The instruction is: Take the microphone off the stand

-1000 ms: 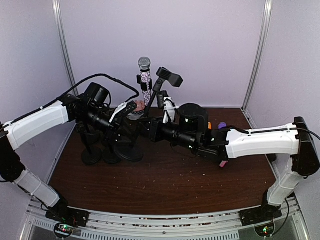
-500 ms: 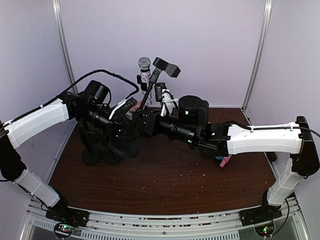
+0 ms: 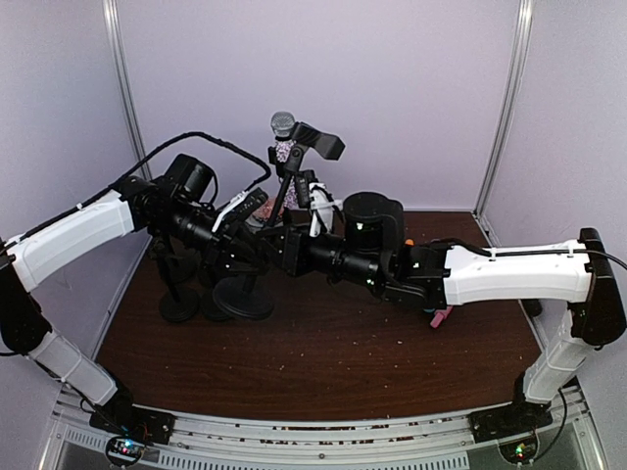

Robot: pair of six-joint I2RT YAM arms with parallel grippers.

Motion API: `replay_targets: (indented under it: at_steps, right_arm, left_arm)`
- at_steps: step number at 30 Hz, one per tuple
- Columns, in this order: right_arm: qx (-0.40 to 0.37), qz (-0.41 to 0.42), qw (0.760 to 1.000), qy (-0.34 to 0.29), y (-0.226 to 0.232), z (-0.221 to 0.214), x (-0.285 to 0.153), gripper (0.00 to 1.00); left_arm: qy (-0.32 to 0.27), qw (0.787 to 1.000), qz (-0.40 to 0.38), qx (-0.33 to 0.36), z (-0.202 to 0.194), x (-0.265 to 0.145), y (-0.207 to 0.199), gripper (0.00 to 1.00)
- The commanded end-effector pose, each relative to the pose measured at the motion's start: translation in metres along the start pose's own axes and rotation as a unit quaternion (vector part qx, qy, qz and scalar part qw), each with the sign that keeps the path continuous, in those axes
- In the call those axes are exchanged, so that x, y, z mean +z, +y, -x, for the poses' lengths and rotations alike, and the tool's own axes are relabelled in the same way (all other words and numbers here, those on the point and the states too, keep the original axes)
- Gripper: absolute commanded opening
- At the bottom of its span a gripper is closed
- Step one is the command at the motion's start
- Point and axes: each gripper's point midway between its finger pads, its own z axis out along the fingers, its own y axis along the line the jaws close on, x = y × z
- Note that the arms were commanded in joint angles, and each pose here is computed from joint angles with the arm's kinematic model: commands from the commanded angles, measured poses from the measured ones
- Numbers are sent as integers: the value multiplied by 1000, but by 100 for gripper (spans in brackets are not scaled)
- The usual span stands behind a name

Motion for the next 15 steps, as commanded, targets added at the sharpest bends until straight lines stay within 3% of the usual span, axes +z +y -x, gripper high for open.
replay_targets:
  at_steps: [1, 2, 4, 8, 11, 13, 15]
  right_arm:
    - [5, 40, 998, -56, 28, 41, -8, 0]
    - [4, 41, 997, -58, 29, 43, -9, 0]
    - [2, 42, 997, -59, 30, 45, -10, 0]
    - [-1, 46, 997, -55, 32, 45, -10, 0]
    - [-2, 50, 998, -49, 34, 42, -9, 0]
    - [-2, 52, 998, -45, 35, 39, -9, 0]
    - [2, 58, 997, -42, 36, 38, -8, 0]
  left_arm:
    - [2, 1000, -16, -2, -9, 3, -8, 42]
    - [3, 1000, -18, -5, -11, 3, -8, 48]
    - [3, 1000, -16, -6, -12, 3, -8, 50]
    - [-3, 1000, -15, -1, -6, 1, -9, 26]
    - [-9, 1000, -16, 5, 1, -1, -10, 14]
    - [-13, 1000, -16, 6, 5, -2, -10, 0]
    - [-20, 1000, -23, 7, 10, -3, -13, 0]
